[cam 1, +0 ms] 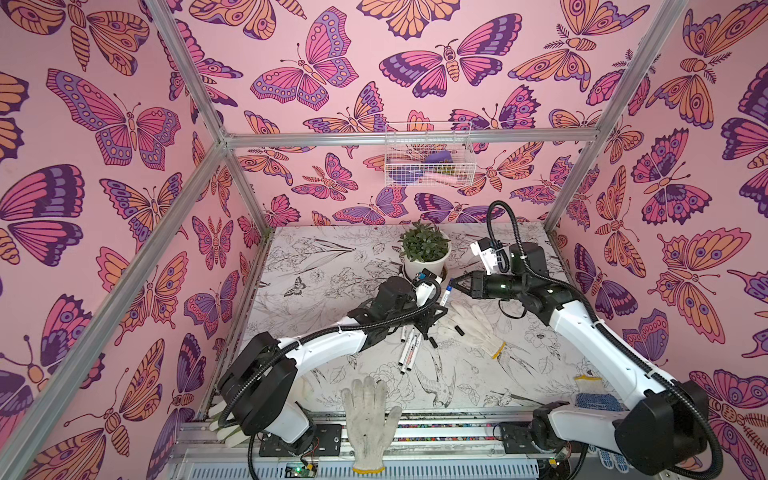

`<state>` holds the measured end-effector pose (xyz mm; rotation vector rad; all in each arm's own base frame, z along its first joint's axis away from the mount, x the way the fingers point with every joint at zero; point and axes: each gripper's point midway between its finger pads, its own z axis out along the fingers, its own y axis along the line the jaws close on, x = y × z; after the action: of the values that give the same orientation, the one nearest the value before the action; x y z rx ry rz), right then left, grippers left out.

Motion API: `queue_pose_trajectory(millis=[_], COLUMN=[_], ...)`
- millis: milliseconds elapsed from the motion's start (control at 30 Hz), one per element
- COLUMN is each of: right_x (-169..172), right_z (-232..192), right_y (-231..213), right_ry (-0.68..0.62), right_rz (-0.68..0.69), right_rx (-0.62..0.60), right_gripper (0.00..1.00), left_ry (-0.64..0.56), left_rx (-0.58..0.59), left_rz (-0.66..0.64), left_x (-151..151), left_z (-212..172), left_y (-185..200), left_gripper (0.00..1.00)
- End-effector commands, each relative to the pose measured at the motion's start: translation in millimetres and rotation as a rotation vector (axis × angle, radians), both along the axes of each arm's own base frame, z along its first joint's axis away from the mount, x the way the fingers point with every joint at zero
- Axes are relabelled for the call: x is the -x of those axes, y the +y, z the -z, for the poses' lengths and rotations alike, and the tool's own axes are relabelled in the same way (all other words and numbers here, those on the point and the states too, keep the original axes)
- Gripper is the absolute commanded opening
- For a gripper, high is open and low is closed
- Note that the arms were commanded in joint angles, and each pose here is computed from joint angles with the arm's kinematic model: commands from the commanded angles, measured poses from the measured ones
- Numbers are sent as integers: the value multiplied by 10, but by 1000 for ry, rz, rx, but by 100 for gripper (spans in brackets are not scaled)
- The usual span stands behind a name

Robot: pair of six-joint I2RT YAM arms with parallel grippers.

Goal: Insert the pens into the pen caps
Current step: 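Press the blue cap down onto the marker with the right gripper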

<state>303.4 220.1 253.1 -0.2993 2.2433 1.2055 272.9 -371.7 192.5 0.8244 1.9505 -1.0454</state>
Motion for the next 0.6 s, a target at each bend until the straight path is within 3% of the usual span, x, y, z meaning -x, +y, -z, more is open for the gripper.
queue_pose_trajectory(millis=[0,233,567], right_x=[686,592,867], right_z=[157,-38,487], right_y=[268,311,314], right_ry=[221,134,251], right_rz=[-253,-246,-266], right_rx=[-54,-83,55], right_gripper=[0,0,0], left_ry=[-161,-189,-248], left_rx=[111,93,175], left_rz=[-84,-30,-150], left_x=[-294,-151,-378], left_z=[-550,-546,-953], left_y=[-28,-155,-67], left_gripper=[0,0,0])
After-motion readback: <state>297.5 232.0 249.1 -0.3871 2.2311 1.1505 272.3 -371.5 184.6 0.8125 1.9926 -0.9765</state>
